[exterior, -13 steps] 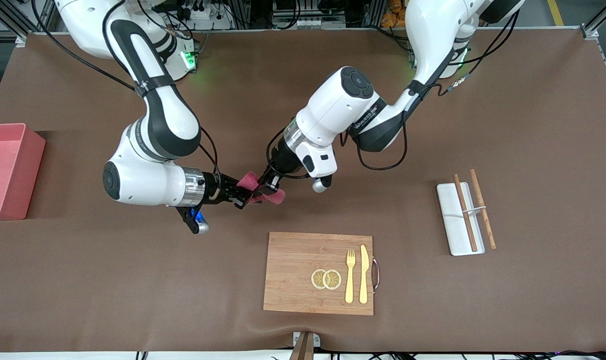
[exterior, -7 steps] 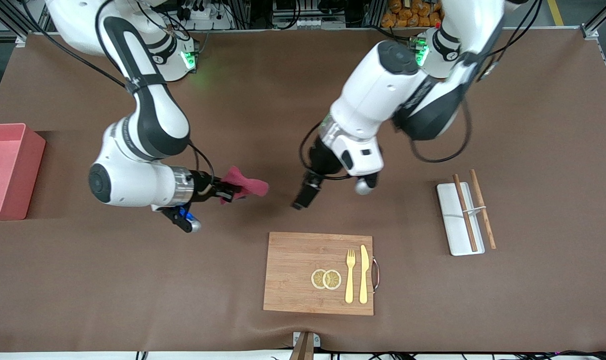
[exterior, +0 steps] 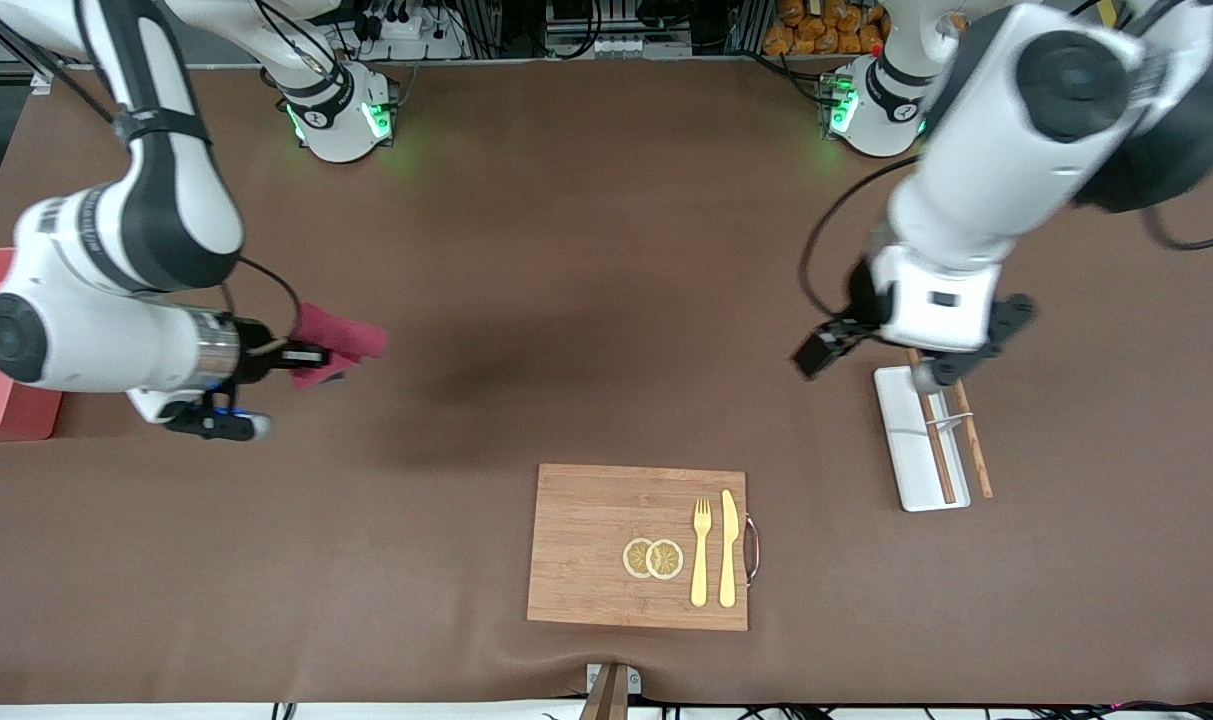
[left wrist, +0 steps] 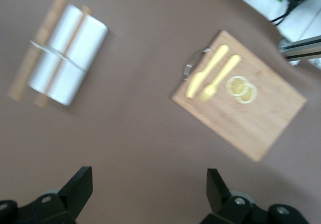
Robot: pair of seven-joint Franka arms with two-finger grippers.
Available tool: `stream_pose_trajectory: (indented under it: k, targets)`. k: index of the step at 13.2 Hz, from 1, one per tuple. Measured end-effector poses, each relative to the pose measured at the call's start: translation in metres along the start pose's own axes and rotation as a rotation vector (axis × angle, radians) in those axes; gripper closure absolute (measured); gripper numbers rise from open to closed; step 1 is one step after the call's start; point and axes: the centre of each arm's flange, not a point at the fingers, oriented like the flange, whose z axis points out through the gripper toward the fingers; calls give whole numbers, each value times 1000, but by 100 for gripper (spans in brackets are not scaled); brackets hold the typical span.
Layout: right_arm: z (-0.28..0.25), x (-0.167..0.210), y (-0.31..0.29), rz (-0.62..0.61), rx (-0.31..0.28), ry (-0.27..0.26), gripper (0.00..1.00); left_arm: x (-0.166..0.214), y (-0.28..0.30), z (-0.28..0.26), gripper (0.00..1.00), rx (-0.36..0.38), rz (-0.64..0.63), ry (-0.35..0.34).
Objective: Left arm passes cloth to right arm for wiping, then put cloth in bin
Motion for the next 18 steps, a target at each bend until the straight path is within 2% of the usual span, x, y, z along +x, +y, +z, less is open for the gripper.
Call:
stream_pose_trajectory:
  k: [2,4,7,10,14,16,18]
  targets:
    - [19,10,52,-74,-36,31,94,27,-39,-13,0,38,149,-5]
    - [62,22,90,-133,-64,63,94,51,-82,-19,0,78,277,-6]
    - [126,38,130,-198,-106,25,94,77,-153,-27,0,93,388,-27]
    - [149,44,187,-257,-113,2,94,78,-186,-37,0,91,414,-41]
    - [162,48,282,-389,-147,55,94,64,-179,-46,0,95,427,-47]
    - [163,51,330,-461,-149,68,94,63,-181,-48,0,96,423,-48]
    - [151,52,374,-528,-182,79,94,64,-183,-51,0,95,419,-43]
